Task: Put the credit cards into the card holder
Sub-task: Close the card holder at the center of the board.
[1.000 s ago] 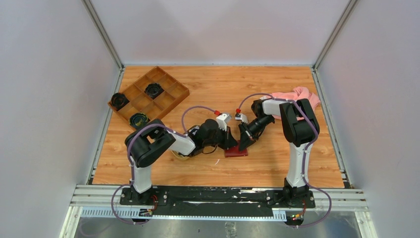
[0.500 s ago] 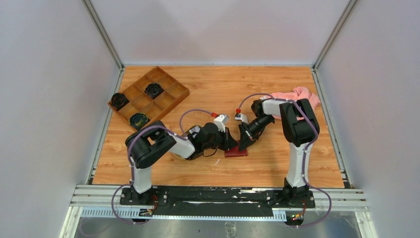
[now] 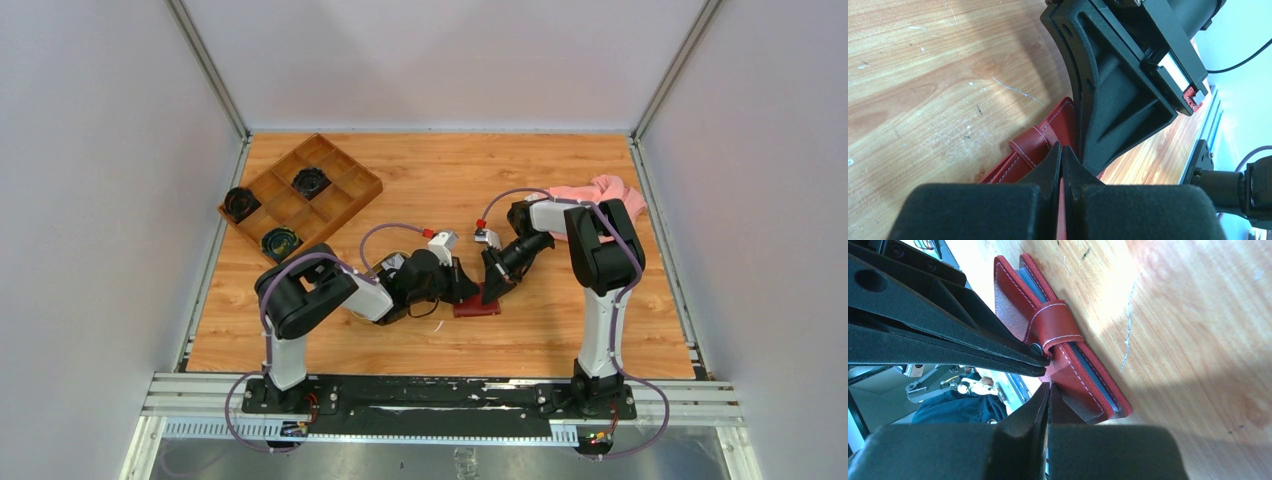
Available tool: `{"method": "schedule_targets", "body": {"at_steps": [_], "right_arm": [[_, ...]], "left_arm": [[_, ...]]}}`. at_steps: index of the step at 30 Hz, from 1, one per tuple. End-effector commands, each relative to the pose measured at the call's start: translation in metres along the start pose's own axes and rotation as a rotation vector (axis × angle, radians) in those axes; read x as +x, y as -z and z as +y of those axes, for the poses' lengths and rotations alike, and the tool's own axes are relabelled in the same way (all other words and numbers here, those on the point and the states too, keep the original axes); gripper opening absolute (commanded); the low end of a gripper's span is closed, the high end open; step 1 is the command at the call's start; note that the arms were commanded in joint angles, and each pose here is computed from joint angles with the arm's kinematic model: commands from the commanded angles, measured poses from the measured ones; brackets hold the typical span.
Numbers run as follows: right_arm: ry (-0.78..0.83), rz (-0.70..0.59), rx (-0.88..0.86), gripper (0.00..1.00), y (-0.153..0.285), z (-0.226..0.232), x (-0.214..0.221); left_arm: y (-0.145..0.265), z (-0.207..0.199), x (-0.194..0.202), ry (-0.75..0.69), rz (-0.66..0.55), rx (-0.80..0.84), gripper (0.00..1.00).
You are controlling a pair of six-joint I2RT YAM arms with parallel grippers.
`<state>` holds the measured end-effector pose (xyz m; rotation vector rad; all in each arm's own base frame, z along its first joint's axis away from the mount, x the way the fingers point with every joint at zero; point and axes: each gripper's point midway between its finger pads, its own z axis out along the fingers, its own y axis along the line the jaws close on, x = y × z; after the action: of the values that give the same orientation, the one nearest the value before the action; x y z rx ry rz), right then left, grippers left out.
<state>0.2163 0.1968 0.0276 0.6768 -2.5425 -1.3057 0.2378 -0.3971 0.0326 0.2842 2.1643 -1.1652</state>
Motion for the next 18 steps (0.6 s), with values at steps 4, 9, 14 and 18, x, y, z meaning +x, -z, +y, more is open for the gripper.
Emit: {"method": "schedule_targets", "body": {"at_steps": [4, 9, 14, 18], "right_arm": [[0.058, -0.003, 0.106, 0.0, 0.001, -0.023, -0.006], [0.06, -0.002, 0.114, 0.0, 0.001, -0.024, -0.007], [0.061, -0.006, 0.116, 0.0, 0.002, -0.023, -0.007], [0.063, -0.01, 0.119, 0.0, 0.003, -0.023, -0.008]], "left_arm": [[0.034, 0.078, 0.114, 0.052, 0.347, -0.259, 0.0], [0.034, 0.081, 0.119, 0.047, 0.363, -0.259, 0.0], [0.041, 0.084, 0.123, 0.048, 0.352, -0.258, 0.0], [0.046, 0.087, 0.127, 0.058, 0.359, -0.267, 0.0]]}}
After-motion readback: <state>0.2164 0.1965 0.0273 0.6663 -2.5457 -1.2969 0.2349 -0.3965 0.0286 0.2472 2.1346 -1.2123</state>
